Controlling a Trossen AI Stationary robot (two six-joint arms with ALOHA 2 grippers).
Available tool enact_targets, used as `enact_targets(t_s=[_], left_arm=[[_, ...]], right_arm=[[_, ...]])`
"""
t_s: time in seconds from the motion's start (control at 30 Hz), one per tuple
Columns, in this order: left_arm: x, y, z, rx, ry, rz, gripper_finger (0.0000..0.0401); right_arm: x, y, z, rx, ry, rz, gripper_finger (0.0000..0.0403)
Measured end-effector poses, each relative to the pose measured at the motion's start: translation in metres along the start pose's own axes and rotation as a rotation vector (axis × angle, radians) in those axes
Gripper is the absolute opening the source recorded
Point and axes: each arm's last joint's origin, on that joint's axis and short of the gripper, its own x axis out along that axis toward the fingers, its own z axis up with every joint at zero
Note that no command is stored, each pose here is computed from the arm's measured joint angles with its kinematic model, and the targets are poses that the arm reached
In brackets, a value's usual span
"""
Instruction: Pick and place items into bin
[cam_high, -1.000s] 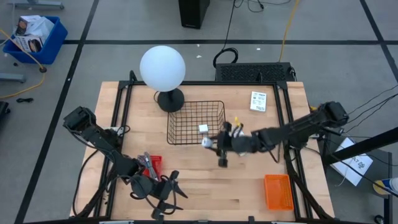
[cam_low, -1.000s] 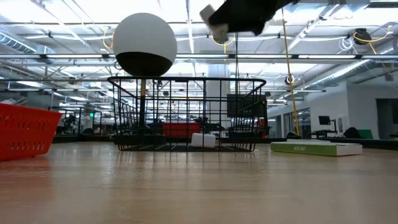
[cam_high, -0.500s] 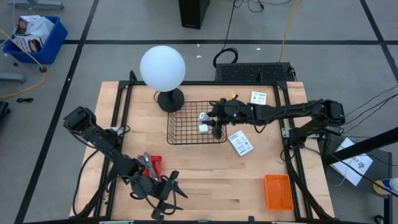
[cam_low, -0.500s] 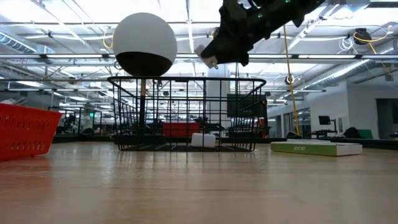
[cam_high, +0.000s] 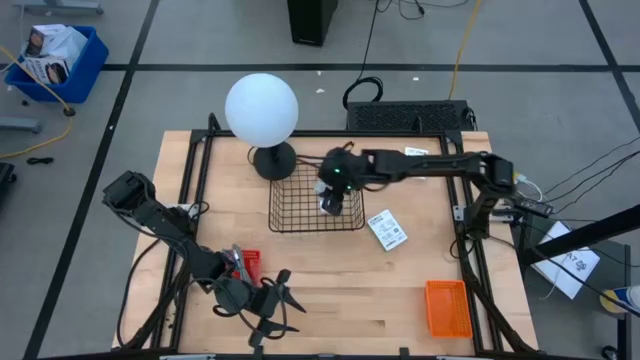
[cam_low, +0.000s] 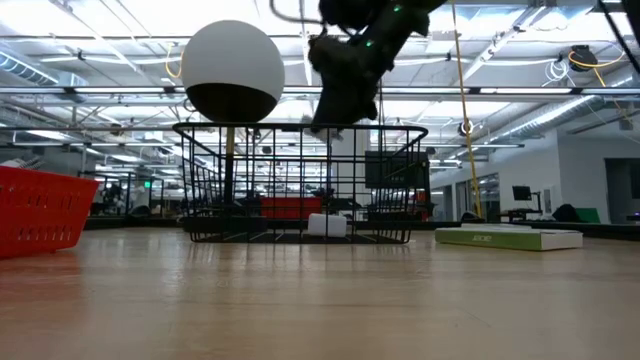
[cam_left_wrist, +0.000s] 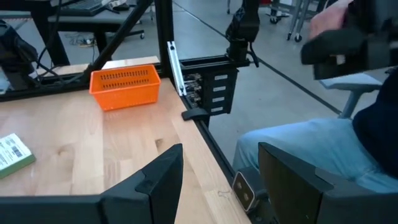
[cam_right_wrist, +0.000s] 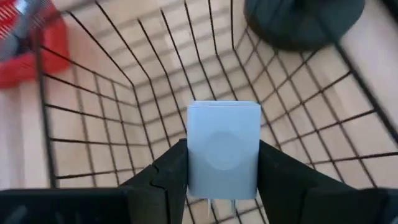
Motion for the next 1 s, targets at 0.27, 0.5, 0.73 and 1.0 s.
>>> enact_targets(t_s=[0.27, 0.5, 0.73, 1.0], left_arm=[[-0.001, -0.004, -0.001, -0.019, 0.011, -0.010, 0.0212], [-0.001, -0.004, -0.001, -0.048, 0.011, -0.011, 0.0212], [-0.001, -0.004, -0.002, -0.055, 0.011, -0.011, 0.0212], [-0.001, -0.004, -0.002, -0.081, 0.011, -0.011, 0.0212]], right_arm=[[0.040, -0.020, -0.002, 0.060, 0.220, -0.017, 0.0146], [0.062, -0.030, -0.009, 0.087, 0.282, 0.031, 0.0160], [0.061, -0.033, -0.008, 0.100, 0.274, 0.074, 0.0179], [0.058, -0.032, -0.007, 0.109, 0.281, 0.121, 0.0165]])
